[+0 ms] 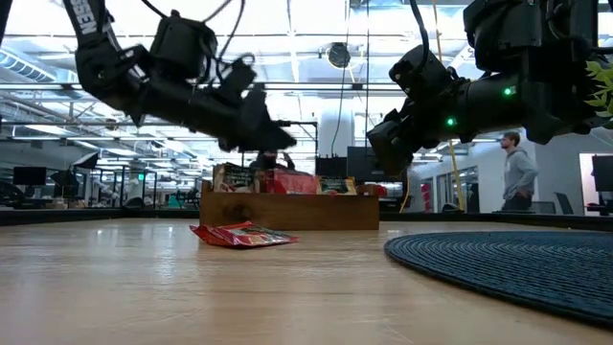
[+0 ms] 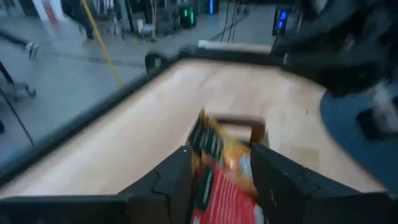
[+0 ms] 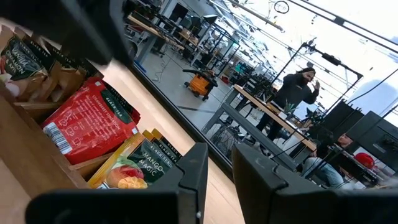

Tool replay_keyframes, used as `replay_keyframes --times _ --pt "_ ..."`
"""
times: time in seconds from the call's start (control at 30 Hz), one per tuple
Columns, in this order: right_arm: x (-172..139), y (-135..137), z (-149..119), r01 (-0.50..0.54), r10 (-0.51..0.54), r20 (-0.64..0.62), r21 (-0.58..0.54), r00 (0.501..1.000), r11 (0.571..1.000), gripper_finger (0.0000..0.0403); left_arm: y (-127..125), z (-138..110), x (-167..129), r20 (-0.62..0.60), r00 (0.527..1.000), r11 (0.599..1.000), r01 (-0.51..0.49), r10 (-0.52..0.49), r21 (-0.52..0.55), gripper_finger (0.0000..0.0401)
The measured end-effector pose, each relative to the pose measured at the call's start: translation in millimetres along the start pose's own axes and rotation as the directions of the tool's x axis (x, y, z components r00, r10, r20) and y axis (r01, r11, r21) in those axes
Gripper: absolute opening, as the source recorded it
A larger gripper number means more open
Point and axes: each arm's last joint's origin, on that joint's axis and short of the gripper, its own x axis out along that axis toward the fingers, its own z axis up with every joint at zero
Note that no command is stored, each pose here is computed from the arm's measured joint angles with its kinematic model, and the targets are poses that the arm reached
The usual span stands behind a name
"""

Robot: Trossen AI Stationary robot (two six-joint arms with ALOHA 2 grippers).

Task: Pick & Place Tea
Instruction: Put the red tea bag into the middle section wooden organizer

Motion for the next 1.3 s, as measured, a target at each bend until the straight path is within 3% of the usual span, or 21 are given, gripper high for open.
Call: replay_keyframes --times 0.1,0.2,0.33,0.43,0.53,0.7,0.83,1.03,1.3 --pt "0.0 0.0 0.1 0.0 0.0 0.0 0.0 1.0 1.0 0.0061 -2.5 12.1 -5.4 0.046 0.999 1.0 0.011 -0.012 0.011 0.0174" --pt "0.0 0.0 0.1 0.0 0.0 0.0 0.0 1.0 1.0 0.0061 -4.8 20.9 -8.2 0.017 1.0 1.0 0.022 -0.022 -0.001 0.0166" --pt "0.0 0.1 0.1 0.0 0.0 0.0 0.002 1.0 1.0 0.0061 -11.2 43.8 1.6 -0.211 0.977 0.999 0.03 -0.022 0.033 0.0104" --pt "0.1 0.0 0.1 -0.001 0.001 0.001 0.004 1.0 1.0 0.0061 -19.3 65.5 11.0 -0.402 0.916 0.995 0.049 -0.012 0.082 0.0028" --pt "0.1 0.0 0.1 -0.001 0.001 0.001 0.005 1.0 1.0 0.0061 -26.0 79.5 22.1 -0.515 0.857 0.991 0.075 -0.006 0.113 0.0009" --pt "0.1 -0.1 0.2 0.0 0.0 0.0 0.008 1.0 1.0 0.0061 -34.9 70.4 46.2 -0.636 0.771 0.981 0.155 -0.046 0.117 0.0004" --pt "0.1 -0.1 0.2 0.001 -0.001 0.0 0.006 1.0 1.0 0.0061 -39.2 53.5 64.3 -0.683 0.729 0.975 0.175 -0.035 0.137 0.0003" --pt "0.1 0.0 0.1 0.001 -0.001 -0.001 0.001 1.0 1.0 0.0061 -36.4 42.2 78.5 -0.709 0.705 0.975 0.168 -0.017 0.143 0.0002" --pt "0.1 0.0 0.1 0.002 -0.002 -0.002 0.001 1.0 1.0 0.0061 -26.4 45.0 78.1 -0.715 0.699 0.98 0.143 0.001 0.141 0.0001"
